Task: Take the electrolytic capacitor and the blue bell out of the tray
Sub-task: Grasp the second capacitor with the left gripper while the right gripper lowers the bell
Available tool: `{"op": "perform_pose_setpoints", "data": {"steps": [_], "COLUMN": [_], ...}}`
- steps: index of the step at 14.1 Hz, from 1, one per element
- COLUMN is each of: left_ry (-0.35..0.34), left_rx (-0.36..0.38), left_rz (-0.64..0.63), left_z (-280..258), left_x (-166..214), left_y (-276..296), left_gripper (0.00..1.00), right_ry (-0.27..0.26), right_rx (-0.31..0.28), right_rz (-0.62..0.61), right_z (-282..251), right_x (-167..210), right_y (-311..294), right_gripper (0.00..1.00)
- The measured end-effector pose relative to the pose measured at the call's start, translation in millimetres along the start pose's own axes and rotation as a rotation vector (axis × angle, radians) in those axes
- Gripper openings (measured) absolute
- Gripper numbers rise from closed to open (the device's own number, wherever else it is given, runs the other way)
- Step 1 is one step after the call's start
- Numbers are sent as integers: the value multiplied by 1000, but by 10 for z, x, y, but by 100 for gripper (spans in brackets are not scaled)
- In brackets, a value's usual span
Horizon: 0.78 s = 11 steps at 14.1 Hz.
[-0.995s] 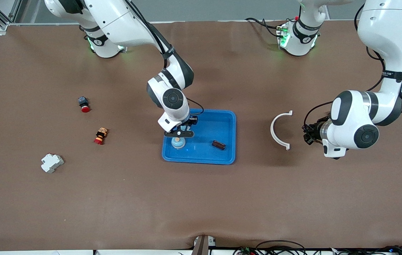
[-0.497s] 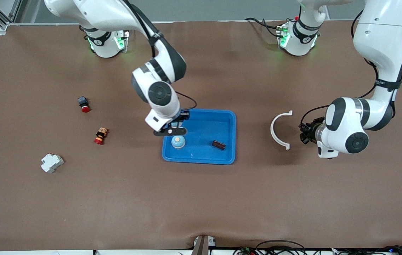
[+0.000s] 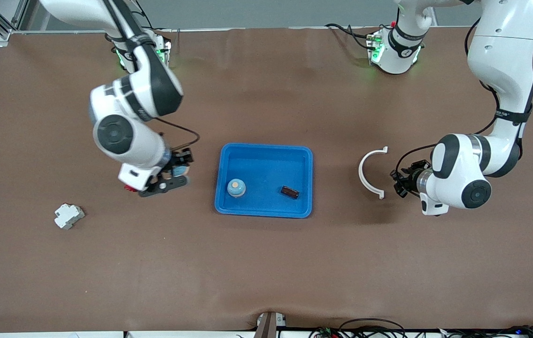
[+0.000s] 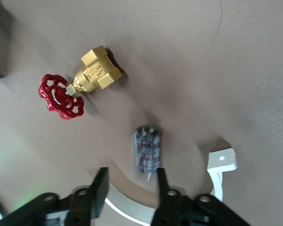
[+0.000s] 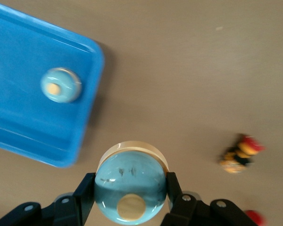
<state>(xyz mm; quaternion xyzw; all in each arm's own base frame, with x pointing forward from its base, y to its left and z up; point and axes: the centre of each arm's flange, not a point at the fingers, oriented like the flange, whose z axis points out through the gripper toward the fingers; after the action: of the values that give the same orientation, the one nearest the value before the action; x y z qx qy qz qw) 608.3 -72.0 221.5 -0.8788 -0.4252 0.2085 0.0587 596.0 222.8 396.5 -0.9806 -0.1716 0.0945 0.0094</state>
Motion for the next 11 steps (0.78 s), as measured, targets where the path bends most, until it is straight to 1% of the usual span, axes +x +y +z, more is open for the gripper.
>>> {"op": "perform_pose_setpoints", "data": {"steps": [1,2,3,5,7,9,11], "left_ry": [0,0,1,7,9,14,20], "left_rx": [-1,0,-1,-19,-40,-54,-84], "left_rz": [-3,-3,-1,3,12,36,69], "left_z": [-2,1,-3,-108,-353,-609,-776], "left_x": [-4,-13,-22,-35,-81,-159,-342], "left_y": [8,16,25,70,140,208,346], "left_gripper": [63,72,83,99,100,100,100], "right_ry": [-1,0,1,3,3,14,32], "right_rx": [-5,-3,2,10,-5,-26,-40], "right_rz": [-42,-85,-132,-213,-279,-336,-387], "right_z": [-48,-65,-69,-67,-55,-32,64], "right_x": [-15,-32,-60,-141,-219,-258,-275], "right_y": [267,539,827,1341,1725,1973,2185], "right_gripper": [65,65,65,65,65,65,65]}}
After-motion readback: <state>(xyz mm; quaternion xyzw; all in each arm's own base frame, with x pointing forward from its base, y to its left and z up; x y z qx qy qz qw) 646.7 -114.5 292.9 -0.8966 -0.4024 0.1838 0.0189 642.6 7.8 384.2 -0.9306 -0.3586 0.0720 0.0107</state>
